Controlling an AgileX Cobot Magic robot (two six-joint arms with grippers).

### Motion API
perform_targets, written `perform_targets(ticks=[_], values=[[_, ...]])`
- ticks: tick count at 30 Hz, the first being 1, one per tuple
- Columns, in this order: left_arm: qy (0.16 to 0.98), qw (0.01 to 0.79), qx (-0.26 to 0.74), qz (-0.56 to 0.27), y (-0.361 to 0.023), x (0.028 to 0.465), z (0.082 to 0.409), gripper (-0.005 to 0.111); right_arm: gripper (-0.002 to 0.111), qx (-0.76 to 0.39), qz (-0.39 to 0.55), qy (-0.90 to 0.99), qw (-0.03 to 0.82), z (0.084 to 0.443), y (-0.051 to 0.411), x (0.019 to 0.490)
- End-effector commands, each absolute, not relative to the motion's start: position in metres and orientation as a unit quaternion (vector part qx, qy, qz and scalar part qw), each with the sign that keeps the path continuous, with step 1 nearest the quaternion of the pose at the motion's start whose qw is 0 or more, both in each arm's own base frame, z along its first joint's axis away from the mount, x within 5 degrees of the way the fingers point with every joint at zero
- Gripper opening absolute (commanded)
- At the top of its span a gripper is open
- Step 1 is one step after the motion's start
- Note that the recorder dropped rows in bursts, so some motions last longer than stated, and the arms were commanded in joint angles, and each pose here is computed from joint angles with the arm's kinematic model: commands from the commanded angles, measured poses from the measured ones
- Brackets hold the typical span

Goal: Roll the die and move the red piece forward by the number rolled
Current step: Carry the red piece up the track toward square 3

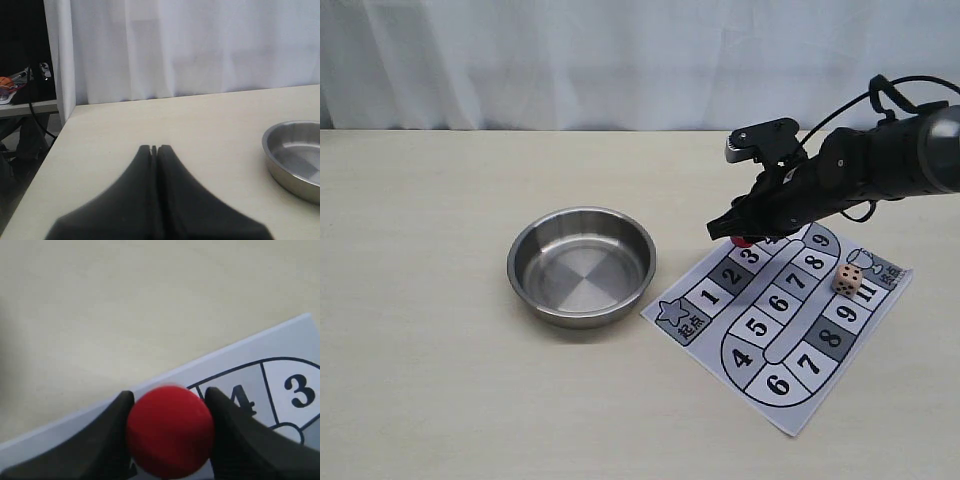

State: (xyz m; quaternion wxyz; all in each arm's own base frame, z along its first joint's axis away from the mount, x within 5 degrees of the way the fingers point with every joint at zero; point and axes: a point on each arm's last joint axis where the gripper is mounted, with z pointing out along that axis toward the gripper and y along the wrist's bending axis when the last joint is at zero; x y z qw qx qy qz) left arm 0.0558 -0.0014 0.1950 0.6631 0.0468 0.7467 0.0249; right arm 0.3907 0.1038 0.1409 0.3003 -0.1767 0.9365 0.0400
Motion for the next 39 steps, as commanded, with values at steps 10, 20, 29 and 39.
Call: perform_targets(ticks=[10,20,29,39], values=[[0.743,0.667,0.044,0.022,-0.002,0.056,0.195,0.0,0.004,-0.177,0.035,0.945,0.273,0.118,0.101,0.392],[0.743,0.667,0.044,0.022,-0.002,0.056,0.195,0.0,0.004,-0.177,0.035,0.943,0.279,0.119,0.101,0.392],[0.743,0.667,0.044,0.022,-0.002,0.056,0.195,0.0,0.004,-0.121,0.026,0.928,0.351,0.15,0.072,0.404],[0.743,0.667,0.044,0.022,-0.002,0.056,0.195,0.0,0.004,-0.111,0.021,0.932,0.345,0.138,0.063,0.408]])
